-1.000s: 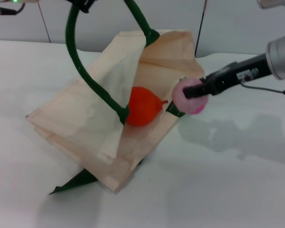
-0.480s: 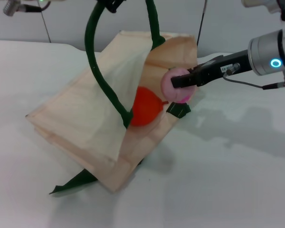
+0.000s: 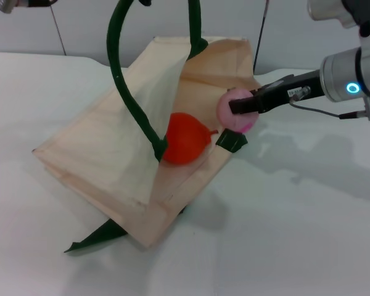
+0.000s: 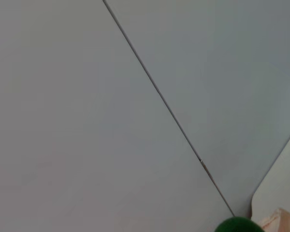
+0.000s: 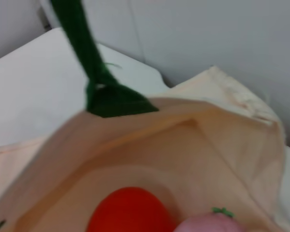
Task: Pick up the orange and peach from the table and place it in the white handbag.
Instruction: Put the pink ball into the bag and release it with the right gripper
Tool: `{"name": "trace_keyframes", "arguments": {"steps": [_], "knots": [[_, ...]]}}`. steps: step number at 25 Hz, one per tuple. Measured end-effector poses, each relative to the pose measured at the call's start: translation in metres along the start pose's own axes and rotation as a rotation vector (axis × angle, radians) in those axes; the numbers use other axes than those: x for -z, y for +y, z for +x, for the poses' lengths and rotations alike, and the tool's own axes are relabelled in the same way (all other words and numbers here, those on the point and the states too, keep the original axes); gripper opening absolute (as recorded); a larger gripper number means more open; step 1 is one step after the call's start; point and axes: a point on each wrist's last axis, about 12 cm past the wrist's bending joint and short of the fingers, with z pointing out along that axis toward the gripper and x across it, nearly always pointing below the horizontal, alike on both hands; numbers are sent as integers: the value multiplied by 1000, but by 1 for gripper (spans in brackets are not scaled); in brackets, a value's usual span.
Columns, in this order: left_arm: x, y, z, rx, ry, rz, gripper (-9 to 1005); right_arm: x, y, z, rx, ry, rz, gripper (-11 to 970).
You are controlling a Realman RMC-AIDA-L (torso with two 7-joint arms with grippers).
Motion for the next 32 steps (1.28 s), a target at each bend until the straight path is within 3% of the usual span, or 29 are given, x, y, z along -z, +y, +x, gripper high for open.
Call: {"name": "trace_keyframes", "arguments": {"steps": [8,15,32], "knots": [[-1,-4,-4,-7,-12,15,189,-3,-3,-9,-6,-58,44,448],[-2,-10,-10,-30,-27,33,196,-7,6,-19,-4,-137,-11,448],[-4,-14,-18,-48,-49,42,212,-25,29,-34,44,-142,-114,445]]}}
